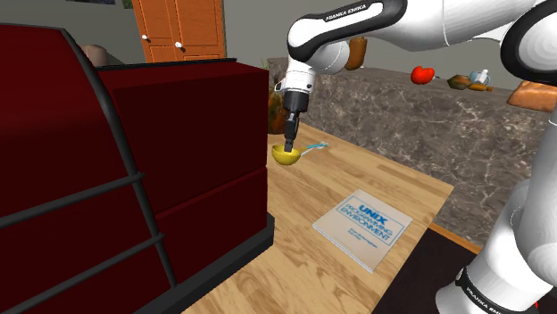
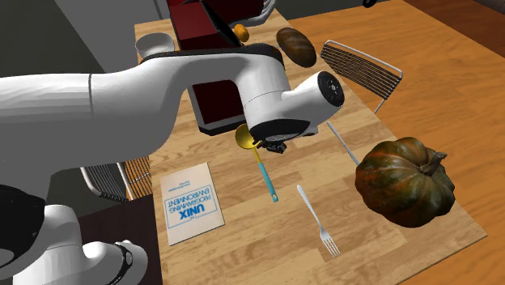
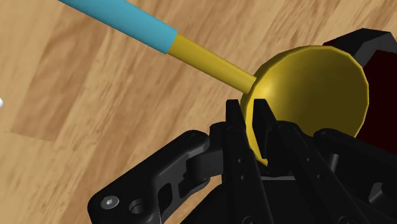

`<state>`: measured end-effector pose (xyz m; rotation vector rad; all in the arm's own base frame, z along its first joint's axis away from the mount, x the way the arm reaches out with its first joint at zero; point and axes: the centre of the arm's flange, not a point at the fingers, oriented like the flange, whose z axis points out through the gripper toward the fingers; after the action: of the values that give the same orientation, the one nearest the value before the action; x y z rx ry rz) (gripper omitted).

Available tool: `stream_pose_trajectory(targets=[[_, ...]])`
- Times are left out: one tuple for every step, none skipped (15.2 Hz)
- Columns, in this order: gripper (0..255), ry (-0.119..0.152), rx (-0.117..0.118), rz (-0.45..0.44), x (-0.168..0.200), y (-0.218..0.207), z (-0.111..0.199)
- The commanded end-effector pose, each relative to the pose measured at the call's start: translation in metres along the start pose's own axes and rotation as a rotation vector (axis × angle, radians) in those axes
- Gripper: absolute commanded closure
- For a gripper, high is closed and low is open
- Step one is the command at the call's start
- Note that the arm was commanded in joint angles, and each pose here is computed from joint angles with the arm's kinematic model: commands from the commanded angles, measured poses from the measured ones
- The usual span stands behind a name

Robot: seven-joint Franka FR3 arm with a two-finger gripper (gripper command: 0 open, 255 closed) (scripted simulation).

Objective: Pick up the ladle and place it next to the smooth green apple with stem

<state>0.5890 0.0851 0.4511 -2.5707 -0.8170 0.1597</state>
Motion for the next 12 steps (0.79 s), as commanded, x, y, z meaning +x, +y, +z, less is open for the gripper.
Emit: stream_pose_trajectory(targets=[[255,0.000,0.000,0.000,0.000,-0.005,-0.010],[255,0.000,0.000,0.000,0.001,-0.007,-0.014],[255,0.000,0.000,0.000,0.001,-0.010,-0.019],[255,0.000,0.000,0.000,0.001,-0.012,-0.024],[255,0.000,0.000,0.000,0.001,-0.014,-0.029],[255,0.000,0.000,0.000,0.001,-0.017,-0.033],[255,0.000,0.000,0.000,0.001,-0.019,-0.038],[255,0.000,0.000,0.000,0.001,-0.021,-0.043],[255,0.000,0.000,0.000,0.001,-0.023,-0.047],[255,0.000,0.000,0.000,0.001,-0.026,-0.052],[255,0.000,0.000,0.000,0.002,-0.028,-0.057],[255,0.000,0.000,0.000,0.002,-0.030,-0.062]])
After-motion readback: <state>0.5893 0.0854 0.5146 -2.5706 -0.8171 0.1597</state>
